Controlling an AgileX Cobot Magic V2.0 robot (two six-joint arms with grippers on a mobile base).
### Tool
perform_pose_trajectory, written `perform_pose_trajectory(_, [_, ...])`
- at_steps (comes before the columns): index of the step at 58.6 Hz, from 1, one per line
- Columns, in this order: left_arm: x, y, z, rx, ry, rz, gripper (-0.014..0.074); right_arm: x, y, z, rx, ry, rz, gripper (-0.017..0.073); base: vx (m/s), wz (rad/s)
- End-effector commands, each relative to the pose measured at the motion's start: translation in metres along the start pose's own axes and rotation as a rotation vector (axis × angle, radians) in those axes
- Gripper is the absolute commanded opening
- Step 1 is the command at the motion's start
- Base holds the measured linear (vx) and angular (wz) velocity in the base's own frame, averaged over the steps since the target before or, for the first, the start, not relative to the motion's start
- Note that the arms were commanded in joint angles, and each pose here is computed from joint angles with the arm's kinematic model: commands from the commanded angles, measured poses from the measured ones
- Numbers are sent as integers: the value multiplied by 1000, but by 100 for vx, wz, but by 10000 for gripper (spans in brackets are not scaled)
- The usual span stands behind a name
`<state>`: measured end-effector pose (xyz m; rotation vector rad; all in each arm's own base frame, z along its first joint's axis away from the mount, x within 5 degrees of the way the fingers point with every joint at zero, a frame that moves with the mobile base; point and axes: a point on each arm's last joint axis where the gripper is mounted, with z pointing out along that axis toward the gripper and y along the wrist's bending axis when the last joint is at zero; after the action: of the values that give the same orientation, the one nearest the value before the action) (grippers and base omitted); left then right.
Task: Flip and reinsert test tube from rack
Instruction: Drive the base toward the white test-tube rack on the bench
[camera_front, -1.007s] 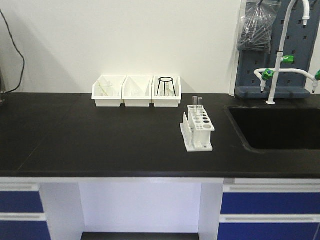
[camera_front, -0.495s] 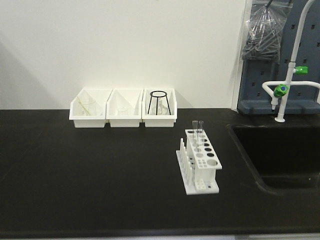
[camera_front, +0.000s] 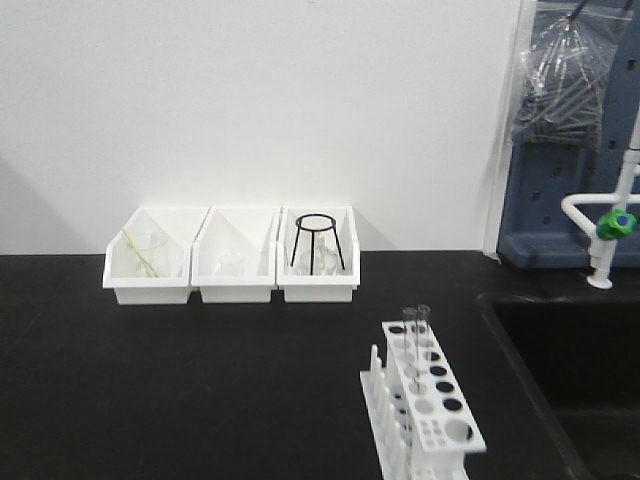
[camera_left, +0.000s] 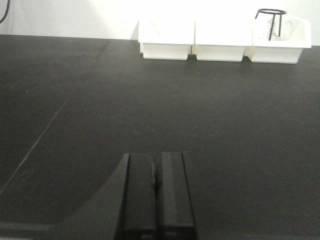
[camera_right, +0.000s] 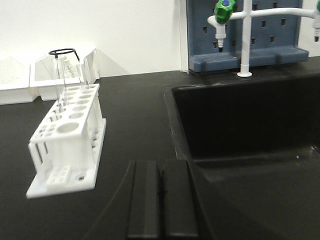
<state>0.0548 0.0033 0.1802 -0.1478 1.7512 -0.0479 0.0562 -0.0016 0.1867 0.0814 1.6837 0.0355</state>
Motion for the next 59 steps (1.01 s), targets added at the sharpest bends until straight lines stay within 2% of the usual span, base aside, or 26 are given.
perform_pose_trajectory(1, [-7,-1,-1,19,-87,-4,-6,-8,0,-1,-2,-90,-9,-12,37,4])
perform_pose_trajectory(29, [-7,-1,-1,19,-87,-4,-6,-8,0,-1,-2,-90,-9,-12,28,5])
perform_pose_trajectory(59, [-7,-1,-1,19,-87,-4,-6,-8,0,-1,-2,-90,-9,-12,4,-2])
